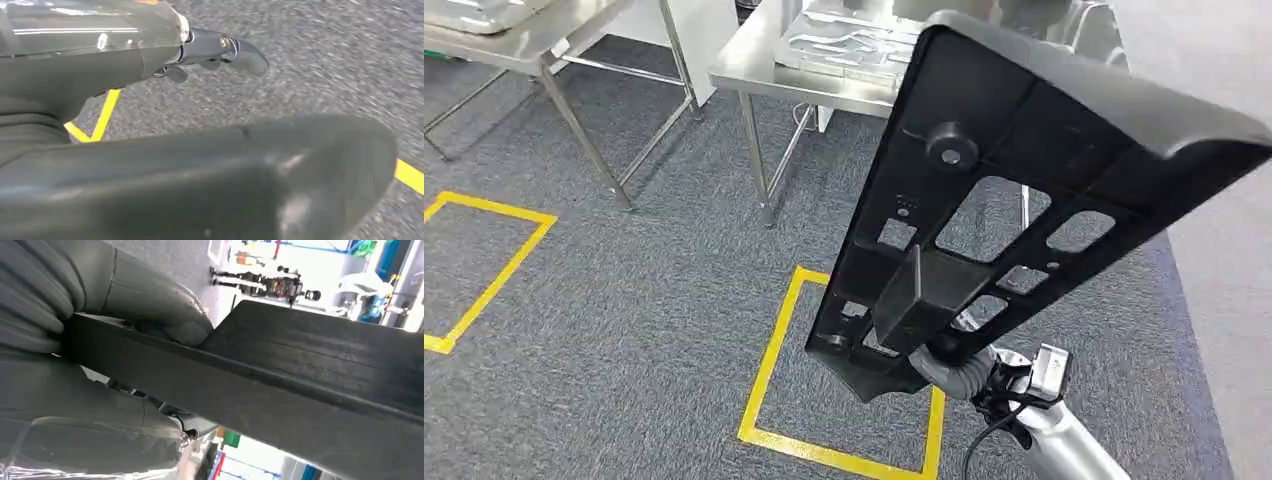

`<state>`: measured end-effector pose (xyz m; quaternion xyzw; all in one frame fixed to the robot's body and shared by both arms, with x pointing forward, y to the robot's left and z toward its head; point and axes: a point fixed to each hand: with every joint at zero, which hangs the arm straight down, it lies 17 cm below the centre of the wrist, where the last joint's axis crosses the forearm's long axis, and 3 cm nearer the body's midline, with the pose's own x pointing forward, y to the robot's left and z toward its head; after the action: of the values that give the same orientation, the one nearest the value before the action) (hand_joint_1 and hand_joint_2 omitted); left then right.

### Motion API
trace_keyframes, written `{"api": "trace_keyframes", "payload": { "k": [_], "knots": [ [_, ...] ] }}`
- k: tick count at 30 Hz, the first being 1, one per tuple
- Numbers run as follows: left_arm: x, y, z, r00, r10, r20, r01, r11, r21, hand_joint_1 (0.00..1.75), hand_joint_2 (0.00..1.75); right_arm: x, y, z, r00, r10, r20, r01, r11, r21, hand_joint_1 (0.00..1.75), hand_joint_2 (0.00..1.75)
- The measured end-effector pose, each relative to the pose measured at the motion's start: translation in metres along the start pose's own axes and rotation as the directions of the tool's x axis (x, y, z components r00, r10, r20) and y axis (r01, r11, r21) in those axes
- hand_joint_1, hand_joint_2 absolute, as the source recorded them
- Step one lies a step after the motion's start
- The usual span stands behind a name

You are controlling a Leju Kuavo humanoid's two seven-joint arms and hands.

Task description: Take the parts from the cabinet and place them on the table.

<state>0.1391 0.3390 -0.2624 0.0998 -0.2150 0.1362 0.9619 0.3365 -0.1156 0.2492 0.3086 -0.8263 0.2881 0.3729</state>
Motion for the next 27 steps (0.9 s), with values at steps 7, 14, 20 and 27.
{"api": "trace_keyframes", "payload": {
  "k": [7,14,20,27],
  "knots": [
    [-0.0039,0.0011,0.0007,1.000,-0.011,-0.005,0.011,1.000,-0.002,0.00,0.00,-0.0032,0.0053,0.0051,1.000,-0.016,-0.009,0.016,1.000,-0.011,1.75,1.75],
    [-0.0017,-0.0023,0.0006,1.000,-0.007,-0.005,0.007,1.000,-0.017,0.00,0.00,0.0027,0.0037,0.0036,1.000,-0.010,0.007,0.010,1.000,-0.008,1.75,1.75],
    [-0.0105,-0.0049,0.0029,1.000,-0.007,-0.025,0.006,0.999,-0.037,0.00,0.00,0.0037,0.0063,0.0050,1.000,0.001,0.013,-0.002,1.000,0.013,1.75,1.75],
    [-0.0067,-0.0056,0.0024,1.000,-0.007,-0.015,0.006,0.999,-0.043,0.00,0.00,0.0041,0.0057,0.0053,1.000,0.006,0.014,-0.006,1.000,0.012,1.75,1.75]
  ]
}}
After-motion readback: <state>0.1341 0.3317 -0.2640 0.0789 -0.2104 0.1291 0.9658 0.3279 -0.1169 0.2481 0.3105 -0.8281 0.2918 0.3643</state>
